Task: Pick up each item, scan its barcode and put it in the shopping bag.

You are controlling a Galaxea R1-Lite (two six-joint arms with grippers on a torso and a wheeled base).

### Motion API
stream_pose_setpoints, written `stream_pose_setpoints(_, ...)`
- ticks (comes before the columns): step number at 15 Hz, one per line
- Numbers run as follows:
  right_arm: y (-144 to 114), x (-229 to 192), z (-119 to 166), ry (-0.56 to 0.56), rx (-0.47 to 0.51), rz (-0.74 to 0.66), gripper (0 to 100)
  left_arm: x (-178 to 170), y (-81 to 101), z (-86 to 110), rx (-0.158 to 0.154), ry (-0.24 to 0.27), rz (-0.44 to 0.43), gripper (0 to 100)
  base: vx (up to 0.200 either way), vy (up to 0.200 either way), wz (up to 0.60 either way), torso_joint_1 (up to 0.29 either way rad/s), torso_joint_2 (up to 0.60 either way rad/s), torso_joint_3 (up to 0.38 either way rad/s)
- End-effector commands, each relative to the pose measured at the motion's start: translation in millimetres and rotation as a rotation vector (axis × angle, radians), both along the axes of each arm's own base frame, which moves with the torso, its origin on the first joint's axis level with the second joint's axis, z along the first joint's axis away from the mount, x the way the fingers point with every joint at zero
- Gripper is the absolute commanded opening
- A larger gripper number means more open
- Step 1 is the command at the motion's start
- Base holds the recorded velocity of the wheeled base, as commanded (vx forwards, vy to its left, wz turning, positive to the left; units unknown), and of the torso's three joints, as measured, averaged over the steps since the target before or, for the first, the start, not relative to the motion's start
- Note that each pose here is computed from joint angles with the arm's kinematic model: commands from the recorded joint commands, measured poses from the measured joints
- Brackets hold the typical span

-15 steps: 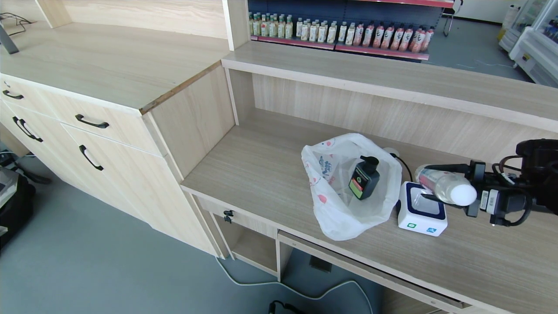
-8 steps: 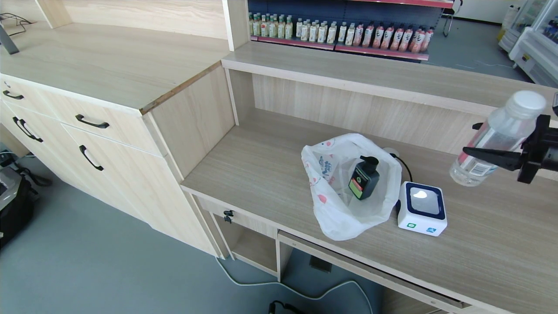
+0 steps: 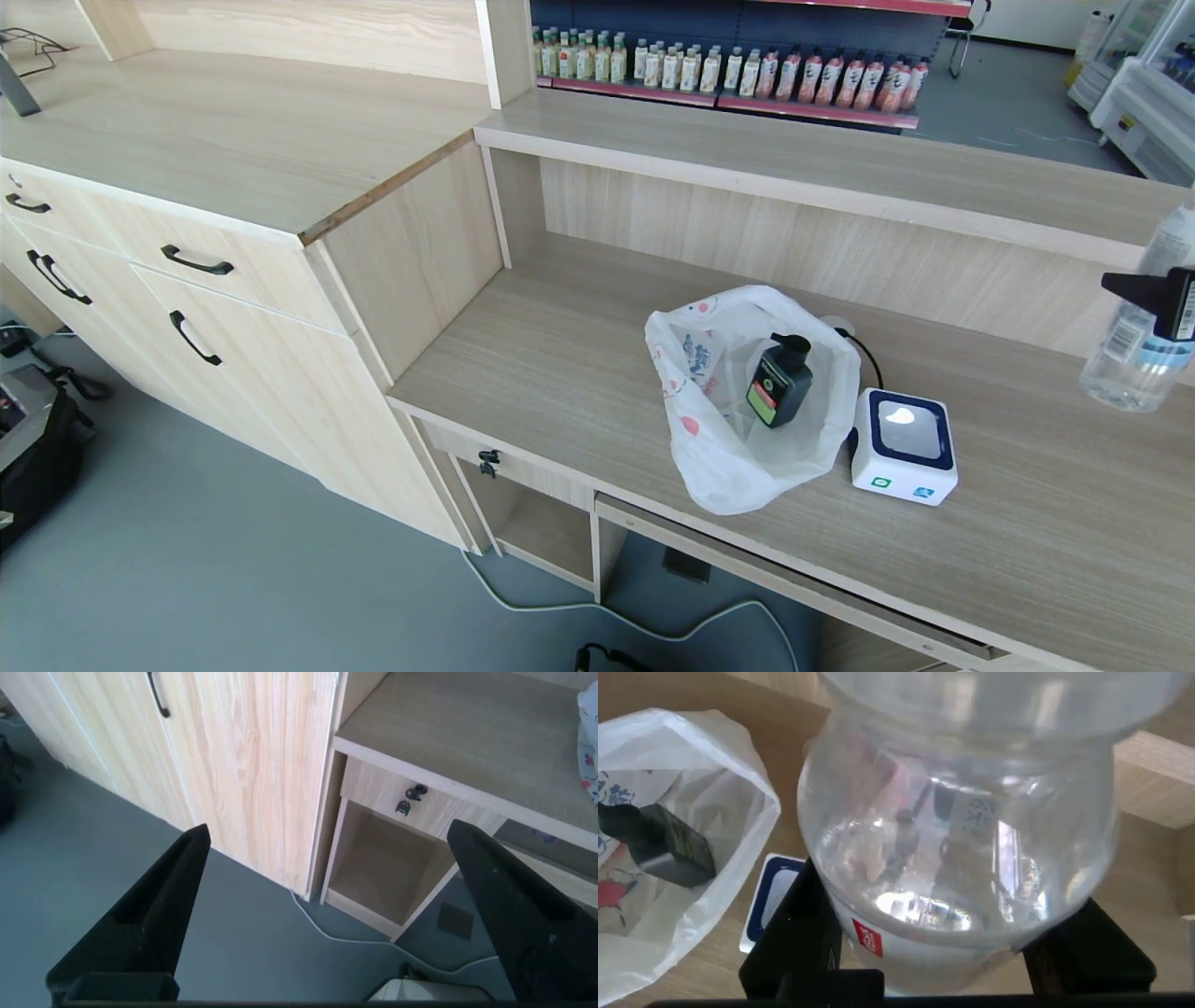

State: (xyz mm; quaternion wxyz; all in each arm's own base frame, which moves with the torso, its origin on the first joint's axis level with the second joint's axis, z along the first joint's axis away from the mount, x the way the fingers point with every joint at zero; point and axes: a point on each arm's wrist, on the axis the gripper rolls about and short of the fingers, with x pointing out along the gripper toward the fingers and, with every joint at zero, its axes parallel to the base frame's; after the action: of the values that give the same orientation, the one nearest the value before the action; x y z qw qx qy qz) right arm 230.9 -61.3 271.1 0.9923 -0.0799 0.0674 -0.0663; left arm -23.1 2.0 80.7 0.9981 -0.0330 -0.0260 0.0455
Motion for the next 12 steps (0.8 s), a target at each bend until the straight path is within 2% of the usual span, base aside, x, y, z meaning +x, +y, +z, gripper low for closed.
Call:
stream_pose_setpoints(1,5.5,-1.3,0.6,-0.011,-0.008,0.018,0,0.0,0.0,-0.2,-0.001,0.0,0.001,100,0.0,0.0,0.0,0.0,0.0,0.0)
stream_pose_setpoints(6,23.2,5.8,1.7,-0.123,-0.154,0.112,0,-0.1,0.0,0.2,-0.001,-0.002,0.001,100,0.0,0.0,0.0,0.0,0.0,0.0)
stream_pose_setpoints(12,81.8,25.9,-7.9,-0.201,-0.211,0.403,0,0.0,0.0,-0.2,-0.001,0.0,0.001,100,0.0,0.0,0.6,0.001,0.0,0.002)
